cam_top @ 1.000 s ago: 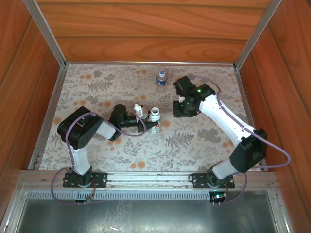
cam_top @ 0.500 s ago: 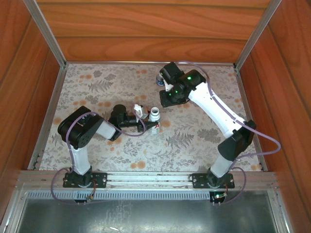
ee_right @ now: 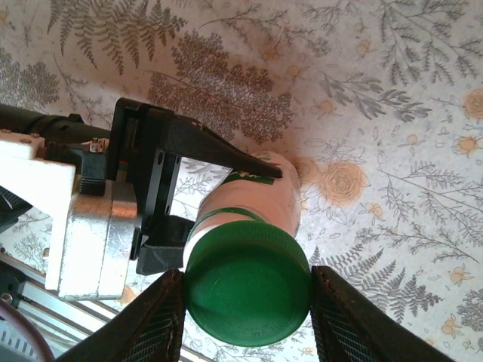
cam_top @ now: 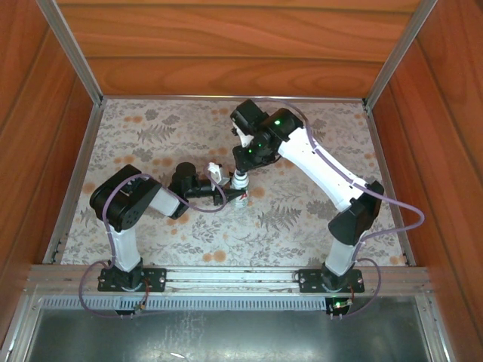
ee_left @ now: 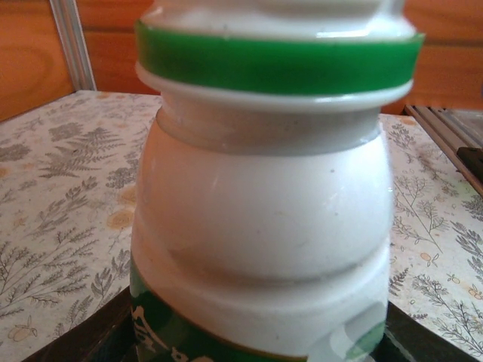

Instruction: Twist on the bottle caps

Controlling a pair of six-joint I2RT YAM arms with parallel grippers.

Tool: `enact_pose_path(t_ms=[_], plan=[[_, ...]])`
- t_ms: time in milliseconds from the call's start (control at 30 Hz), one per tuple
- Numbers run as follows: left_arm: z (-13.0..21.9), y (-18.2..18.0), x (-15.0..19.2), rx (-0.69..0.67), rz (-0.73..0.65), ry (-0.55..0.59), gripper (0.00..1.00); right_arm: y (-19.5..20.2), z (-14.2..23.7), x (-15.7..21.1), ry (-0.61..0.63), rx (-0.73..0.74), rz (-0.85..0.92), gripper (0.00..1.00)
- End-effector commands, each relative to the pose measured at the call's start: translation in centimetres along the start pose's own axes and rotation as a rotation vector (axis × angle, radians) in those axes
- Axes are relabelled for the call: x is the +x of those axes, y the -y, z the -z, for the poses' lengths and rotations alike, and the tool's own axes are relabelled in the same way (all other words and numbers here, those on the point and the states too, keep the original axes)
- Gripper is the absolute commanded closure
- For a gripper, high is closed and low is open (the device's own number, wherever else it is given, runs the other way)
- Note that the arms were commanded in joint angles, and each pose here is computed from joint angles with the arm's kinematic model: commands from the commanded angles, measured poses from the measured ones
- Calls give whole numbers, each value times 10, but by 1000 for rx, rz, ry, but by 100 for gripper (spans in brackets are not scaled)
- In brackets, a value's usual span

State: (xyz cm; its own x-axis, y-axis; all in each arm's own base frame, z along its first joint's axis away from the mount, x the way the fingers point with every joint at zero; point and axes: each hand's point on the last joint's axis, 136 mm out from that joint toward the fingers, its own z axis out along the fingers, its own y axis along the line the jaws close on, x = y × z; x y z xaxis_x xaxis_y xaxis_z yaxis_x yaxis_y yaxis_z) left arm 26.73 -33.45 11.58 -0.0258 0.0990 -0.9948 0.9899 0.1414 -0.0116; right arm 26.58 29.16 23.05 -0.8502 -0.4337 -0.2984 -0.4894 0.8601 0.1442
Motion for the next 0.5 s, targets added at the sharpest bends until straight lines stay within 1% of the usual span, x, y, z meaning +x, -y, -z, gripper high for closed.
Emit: enact_pose_path(t_ms=[0,467], plan=[[0,1,9,11,-2,-15,45,-6,-3,8,-41,-10,23,52],[0,1,9,13,7,-15,45,-7,-15,14,-91,7,61,52]])
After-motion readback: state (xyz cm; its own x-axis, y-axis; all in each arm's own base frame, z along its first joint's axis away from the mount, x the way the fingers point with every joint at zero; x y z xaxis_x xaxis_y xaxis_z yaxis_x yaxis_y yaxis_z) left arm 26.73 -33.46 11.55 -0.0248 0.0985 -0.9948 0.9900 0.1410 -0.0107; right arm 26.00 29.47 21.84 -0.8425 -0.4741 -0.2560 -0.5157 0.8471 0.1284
